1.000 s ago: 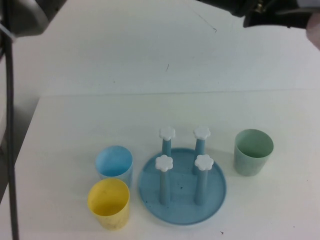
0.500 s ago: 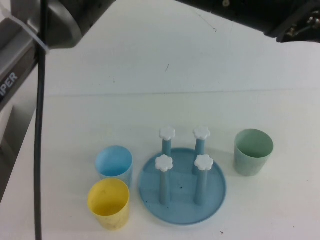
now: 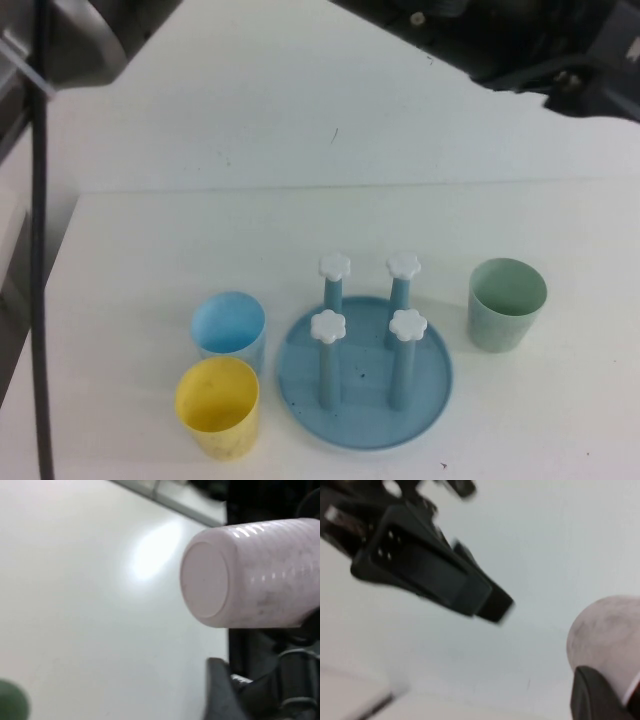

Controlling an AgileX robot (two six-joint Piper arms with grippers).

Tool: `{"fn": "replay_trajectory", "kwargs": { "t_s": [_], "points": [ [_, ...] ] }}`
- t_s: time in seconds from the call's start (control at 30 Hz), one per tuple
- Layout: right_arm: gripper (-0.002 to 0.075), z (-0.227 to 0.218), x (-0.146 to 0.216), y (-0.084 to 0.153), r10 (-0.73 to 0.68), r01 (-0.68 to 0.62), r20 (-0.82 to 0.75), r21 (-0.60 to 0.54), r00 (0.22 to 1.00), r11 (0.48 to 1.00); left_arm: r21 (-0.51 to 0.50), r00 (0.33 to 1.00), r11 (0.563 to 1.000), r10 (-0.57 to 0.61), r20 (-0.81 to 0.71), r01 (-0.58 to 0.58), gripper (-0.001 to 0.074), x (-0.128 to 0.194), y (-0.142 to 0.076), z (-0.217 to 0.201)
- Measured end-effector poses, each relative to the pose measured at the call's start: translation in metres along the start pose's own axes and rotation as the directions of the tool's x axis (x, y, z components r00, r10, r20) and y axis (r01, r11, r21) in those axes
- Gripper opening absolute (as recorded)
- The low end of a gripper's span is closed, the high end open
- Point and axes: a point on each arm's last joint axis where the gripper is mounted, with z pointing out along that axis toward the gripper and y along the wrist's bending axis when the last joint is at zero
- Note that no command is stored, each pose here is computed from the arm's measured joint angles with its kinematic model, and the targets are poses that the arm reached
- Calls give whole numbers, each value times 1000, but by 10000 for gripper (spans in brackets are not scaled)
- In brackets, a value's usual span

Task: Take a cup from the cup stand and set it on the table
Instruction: Place the cup on the table

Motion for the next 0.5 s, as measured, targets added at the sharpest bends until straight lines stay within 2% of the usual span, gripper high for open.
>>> {"fn": "replay_trajectory", "kwargs": {
  "t_s": [0.1,0.17,0.27,0.37,0.5],
  "points": [
    [20,12,12,-5,11,-15,-147,-21,989,1000,-176,998,984,-1,-56,-8,203,4,5,-10],
    [20,21,18,-8,16,-31,-265,-51,964,998,-288,996,957,-9,-88,-16,88,7,10,-17],
    [20,34,21,-12,-25,-31,-438,-120,899,992,-434,993,900,-20,-115,-32,26,9,16,-29],
    [20,47,24,-19,-67,-56,-614,-179,786,982,-539,992,841,-29,-127,-44,8,11,17,-41],
    [20,64,39,-36,-81,-124,-801,-190,593,974,-571,986,819,-45,-163,-58,3,24,10,-46]
  ]
}}
